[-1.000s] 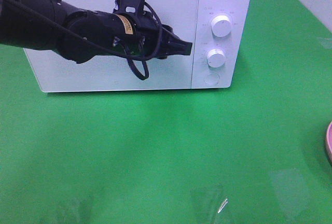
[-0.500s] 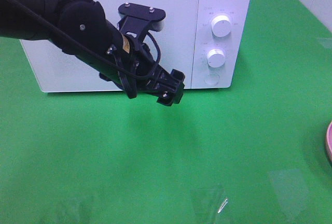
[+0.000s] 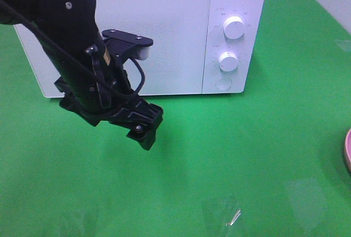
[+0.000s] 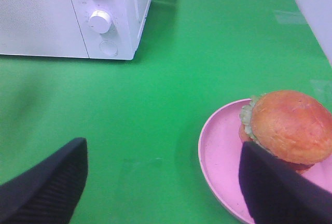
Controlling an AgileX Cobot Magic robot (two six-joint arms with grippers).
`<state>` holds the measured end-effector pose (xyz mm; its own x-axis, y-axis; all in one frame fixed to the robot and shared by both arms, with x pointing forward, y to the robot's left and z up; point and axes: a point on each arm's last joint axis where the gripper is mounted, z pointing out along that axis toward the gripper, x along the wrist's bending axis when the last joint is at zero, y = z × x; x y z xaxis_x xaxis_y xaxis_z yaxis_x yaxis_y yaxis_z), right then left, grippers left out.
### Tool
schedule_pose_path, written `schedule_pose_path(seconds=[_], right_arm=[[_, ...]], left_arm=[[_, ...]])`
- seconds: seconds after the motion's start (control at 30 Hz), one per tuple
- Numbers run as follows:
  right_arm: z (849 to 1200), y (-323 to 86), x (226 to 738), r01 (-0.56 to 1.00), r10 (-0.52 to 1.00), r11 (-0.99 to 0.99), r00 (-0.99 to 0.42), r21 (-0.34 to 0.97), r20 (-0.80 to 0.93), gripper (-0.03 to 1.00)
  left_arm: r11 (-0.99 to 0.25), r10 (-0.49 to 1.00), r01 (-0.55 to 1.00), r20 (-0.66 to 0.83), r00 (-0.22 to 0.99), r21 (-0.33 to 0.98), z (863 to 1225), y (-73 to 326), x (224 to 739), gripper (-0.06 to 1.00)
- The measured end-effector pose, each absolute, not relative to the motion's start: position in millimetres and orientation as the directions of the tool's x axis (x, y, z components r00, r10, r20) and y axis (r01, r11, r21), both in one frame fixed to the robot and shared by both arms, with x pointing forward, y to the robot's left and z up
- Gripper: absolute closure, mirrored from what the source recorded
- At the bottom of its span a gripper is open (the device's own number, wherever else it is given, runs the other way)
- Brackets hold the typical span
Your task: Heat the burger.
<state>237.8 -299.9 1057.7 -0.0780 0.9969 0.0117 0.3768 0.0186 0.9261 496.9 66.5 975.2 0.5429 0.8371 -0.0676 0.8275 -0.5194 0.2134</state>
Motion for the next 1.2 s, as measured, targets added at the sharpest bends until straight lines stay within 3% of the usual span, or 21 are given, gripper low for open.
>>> schedule_pose_path(seconds=[0.2, 0.43, 0.93, 1.2], right_arm=[[1058, -300, 238, 0.377, 0.997, 0.019, -0.078, 0.926, 0.012, 0.21], [1058, -300, 238, 0.377, 0.997, 0.019, -0.078, 0.926, 0.012, 0.21], [1058, -300, 238, 0.377, 0.997, 0.019, -0.078, 0.926, 0.012, 0.21], [1058, -300, 238, 0.377, 0.997, 0.019, -0.078, 0.926, 0.012, 0.21]], left_arm=[[-0.375, 0.923, 0.926, -0.071, 0.377, 0.047, 976, 120, 518, -0.03], [-0.245, 0.967, 0.969, -0.071, 0.247, 0.023, 996, 166, 529, -0.03], [0.012, 0.997, 0.977, -0.079, 0.005, 0.215, 1080, 283, 508, -0.03], [0.083, 0.995, 0.934, -0.076, -0.06, 0.349, 1116, 304, 477, -0.03]])
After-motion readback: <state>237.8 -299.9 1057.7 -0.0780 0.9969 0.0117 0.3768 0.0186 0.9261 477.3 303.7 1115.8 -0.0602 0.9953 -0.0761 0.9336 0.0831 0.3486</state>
